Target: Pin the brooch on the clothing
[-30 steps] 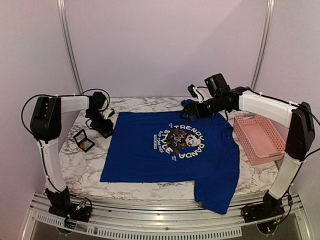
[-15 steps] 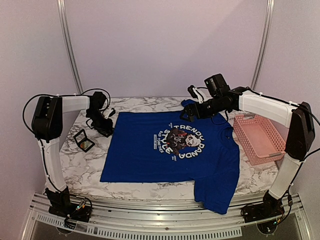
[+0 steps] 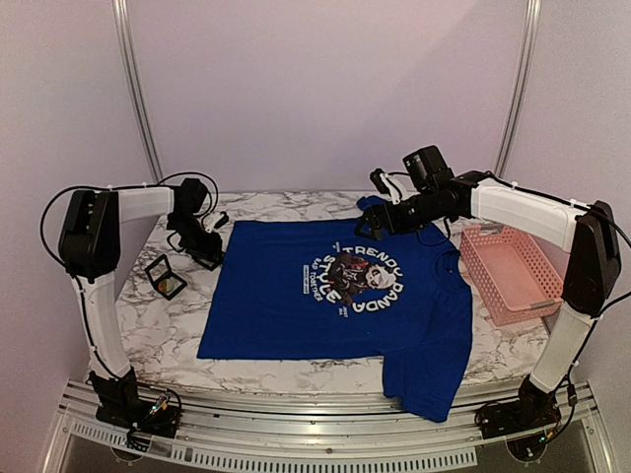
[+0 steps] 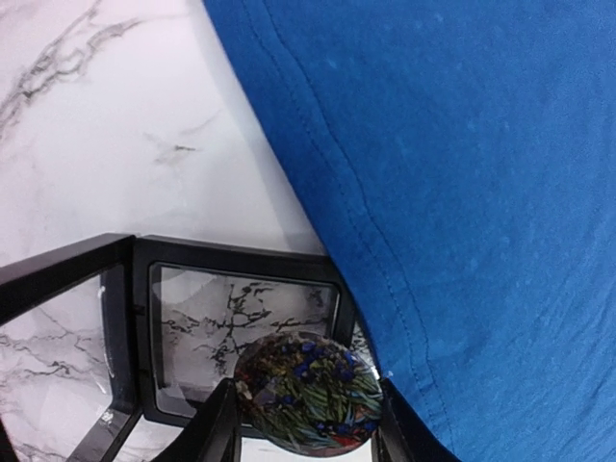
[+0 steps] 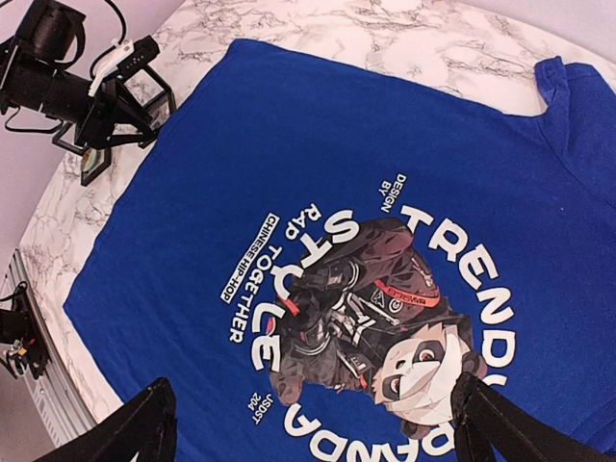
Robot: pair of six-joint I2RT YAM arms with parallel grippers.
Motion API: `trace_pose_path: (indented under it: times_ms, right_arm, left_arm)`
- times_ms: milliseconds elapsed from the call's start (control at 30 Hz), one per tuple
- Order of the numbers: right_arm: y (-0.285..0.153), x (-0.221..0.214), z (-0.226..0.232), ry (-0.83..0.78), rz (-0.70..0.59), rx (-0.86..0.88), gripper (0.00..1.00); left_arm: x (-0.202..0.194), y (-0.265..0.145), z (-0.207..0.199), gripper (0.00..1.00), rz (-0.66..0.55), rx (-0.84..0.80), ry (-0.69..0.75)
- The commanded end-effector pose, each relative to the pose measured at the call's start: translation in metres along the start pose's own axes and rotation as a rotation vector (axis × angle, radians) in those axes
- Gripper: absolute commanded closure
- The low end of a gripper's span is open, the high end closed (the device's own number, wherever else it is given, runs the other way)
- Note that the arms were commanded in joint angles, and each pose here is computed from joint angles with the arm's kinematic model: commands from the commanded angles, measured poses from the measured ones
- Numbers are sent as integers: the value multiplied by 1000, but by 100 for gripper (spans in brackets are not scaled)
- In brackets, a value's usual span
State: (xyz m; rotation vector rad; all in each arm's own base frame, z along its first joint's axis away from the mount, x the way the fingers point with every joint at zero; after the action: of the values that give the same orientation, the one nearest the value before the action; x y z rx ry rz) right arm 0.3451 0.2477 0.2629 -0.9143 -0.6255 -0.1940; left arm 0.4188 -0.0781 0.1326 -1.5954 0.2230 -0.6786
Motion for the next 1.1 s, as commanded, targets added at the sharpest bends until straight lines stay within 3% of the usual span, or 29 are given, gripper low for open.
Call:
trace_pose_path:
  times_ms: [0, 400, 600, 767, 933, 1067]
  right_arm:
    - [-7, 2, 7, -12, -3, 12, 2]
    - [-30, 20, 26, 25, -69, 98, 2]
    - [-49, 35, 57, 76, -124, 275, 5]
    - [-63, 36, 82, 75, -149, 368, 6]
    - [-69, 21, 123, -22, -124, 481, 7]
    - [-75, 6, 154, -133, -126, 557, 10]
  left_arm:
    - [0, -25, -3, 76, -34, -19, 20]
    - [10, -110, -33, 82, -155, -76, 140]
    - [14, -191, -102, 82, -245, 23, 436]
    - [-4, -250, -158, 82, -253, 235, 750]
    - [-28, -288, -198, 83, -229, 603, 1065]
    - [-37, -303, -243, 84, -422, 893, 1269]
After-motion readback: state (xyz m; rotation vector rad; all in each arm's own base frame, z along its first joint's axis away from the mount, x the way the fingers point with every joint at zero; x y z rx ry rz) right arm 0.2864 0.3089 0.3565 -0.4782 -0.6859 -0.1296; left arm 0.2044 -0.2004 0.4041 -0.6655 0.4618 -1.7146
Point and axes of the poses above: each gripper's point midway between its finger pads, its own y axis out along the fingers, its own z axis along the line the jaws close on, x = y × z, the point moved 10 cm from there along -y, back along the fingers, and after that the axes turned 10 degrees about y, right-handed, at the moved point
